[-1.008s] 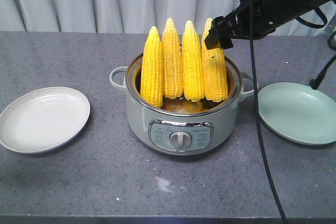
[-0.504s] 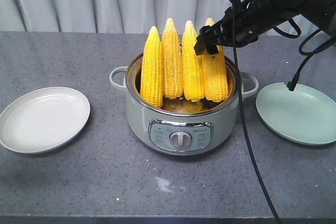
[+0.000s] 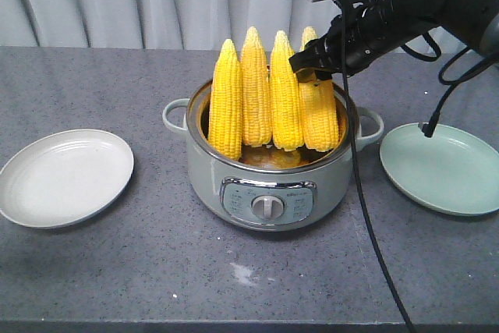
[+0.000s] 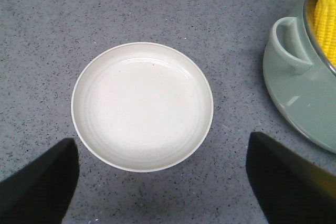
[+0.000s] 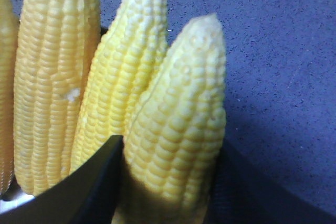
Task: Distribute corn equally
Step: 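Close the right gripper on the cob and lift it from the pot, then carry the cob over the pale green plate and release it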
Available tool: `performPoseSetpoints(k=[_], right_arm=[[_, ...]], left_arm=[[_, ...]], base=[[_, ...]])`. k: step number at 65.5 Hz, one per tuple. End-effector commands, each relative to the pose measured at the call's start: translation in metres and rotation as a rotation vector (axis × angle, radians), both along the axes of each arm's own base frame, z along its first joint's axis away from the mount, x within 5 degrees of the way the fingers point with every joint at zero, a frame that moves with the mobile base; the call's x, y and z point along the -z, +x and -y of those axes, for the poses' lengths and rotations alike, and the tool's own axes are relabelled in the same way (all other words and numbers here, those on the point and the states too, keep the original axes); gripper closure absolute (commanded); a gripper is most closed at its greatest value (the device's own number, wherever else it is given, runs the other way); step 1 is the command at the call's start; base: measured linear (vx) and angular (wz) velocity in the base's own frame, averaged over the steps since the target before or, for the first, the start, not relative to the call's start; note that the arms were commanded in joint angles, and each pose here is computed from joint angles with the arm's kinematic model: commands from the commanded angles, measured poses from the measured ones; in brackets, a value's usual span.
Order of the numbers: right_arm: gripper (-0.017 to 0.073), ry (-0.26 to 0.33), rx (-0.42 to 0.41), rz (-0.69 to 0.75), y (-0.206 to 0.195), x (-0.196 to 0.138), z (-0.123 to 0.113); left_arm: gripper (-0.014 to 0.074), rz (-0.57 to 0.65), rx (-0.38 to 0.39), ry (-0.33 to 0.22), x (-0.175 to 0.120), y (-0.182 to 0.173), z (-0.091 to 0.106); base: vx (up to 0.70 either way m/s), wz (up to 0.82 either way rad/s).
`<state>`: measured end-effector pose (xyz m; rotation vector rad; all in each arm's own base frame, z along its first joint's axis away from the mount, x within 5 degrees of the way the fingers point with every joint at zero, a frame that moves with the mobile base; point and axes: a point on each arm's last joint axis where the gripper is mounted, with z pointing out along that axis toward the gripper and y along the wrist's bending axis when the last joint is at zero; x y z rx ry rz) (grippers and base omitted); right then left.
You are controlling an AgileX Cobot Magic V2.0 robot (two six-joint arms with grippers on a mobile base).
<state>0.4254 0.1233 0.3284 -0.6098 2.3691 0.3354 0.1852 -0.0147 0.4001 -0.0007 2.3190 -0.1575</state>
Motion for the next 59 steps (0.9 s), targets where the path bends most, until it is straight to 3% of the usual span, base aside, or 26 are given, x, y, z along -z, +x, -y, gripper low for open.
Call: performPoseSetpoints(k=[1, 36, 59], right_arm=[[0.0434, 0.054, 0.013, 0.141, -0.009, -0.042, 0.002], [0.0423, 0.12, 0.036, 0.284, -0.074, -0.127, 0.026], [0.0419, 0.068, 0.245, 0.07, -0.071, -0.11, 0.115]], left_arm=[[-0.0013, 0.087, -0.006, -0.02, -0.013, 0.001, 0.001], [-0.0013, 0.079, -0.005, -0.016, -0.013, 0.001, 0.0], [-0.0013, 0.08, -0.007, -0.009, -0.013, 0.001, 0.0]], base=[[0.0, 0.0], [0.0, 0.0], [0.0, 0.0]])
